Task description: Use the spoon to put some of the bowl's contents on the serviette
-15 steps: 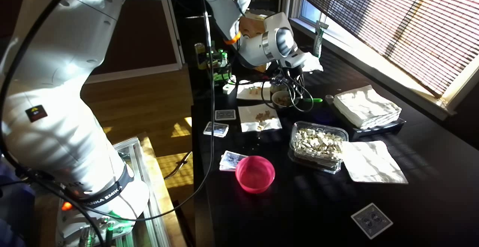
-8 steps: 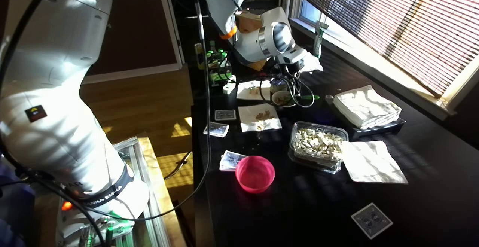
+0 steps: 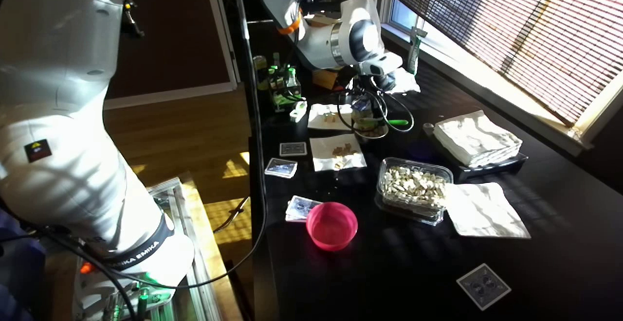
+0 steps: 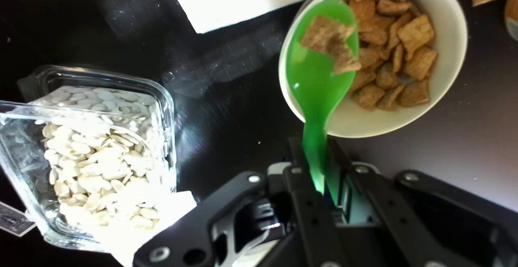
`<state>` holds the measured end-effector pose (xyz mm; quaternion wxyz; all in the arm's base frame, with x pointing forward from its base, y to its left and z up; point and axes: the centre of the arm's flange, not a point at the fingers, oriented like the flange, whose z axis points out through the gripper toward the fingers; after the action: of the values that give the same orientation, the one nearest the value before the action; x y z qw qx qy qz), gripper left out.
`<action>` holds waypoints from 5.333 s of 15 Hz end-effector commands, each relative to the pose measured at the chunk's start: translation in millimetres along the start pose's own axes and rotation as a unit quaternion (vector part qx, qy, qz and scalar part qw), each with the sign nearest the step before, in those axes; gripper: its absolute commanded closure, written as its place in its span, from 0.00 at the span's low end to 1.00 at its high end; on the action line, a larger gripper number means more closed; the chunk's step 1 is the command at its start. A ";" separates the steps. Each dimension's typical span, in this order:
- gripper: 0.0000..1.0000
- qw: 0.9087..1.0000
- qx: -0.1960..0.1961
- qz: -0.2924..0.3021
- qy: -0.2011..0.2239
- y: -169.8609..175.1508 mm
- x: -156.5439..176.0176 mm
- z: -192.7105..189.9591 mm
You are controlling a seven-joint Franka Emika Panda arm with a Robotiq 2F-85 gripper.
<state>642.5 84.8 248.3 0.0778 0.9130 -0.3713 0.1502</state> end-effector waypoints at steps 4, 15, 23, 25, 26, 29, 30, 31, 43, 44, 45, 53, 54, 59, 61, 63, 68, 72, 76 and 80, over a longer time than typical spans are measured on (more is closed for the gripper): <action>0.96 0.998 0.007 0.005 -0.069 33.0 -6.1 -27.7; 0.96 0.998 0.012 0.028 -0.058 40.8 -23.4 -38.7; 0.96 0.995 0.097 -0.004 -0.022 42.8 -41.0 -72.3; 0.96 0.993 0.115 -0.037 -0.004 45.3 -49.0 -72.6; 0.96 0.990 0.130 -0.056 0.004 47.1 -53.3 -71.1; 0.96 0.981 0.163 -0.101 0.026 50.7 -64.4 -65.5; 0.96 0.976 0.179 -0.120 0.035 51.8 -68.7 -63.2; 0.96 0.971 0.194 -0.135 0.041 53.1 -71.8 -61.1; 0.96 0.899 0.307 -0.300 0.084 78.5 -97.1 -20.1; 0.96 0.892 0.318 -0.307 0.090 80.3 -96.2 -19.7; 0.96 0.887 0.325 -0.314 0.093 82.2 -95.5 -17.9; 0.96 0.834 0.400 -0.360 0.122 99.1 -92.5 -3.7; 0.96 0.828 0.409 -0.364 0.123 100.3 -93.0 -2.1; 0.96 0.792 0.467 -0.371 0.134 108.9 -92.2 4.5; 0.96 0.781 0.483 -0.371 0.138 110.9 -90.8 7.3; 0.96 0.769 0.501 -0.372 0.142 112.6 -89.6 10.0; 0.96 0.739 0.543 -0.367 0.158 113.6 -86.2 14.2; 0.96 0.721 0.564 -0.368 0.160 112.0 -85.9 17.1; 0.96 0.722 0.561 -0.374 0.156 108.9 -84.4 18.1; 0.96 0.751 0.519 -0.377 0.157 108.5 -81.5 -6.8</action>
<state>506.6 60.7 205.9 -0.3287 0.8235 0.1607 0.4336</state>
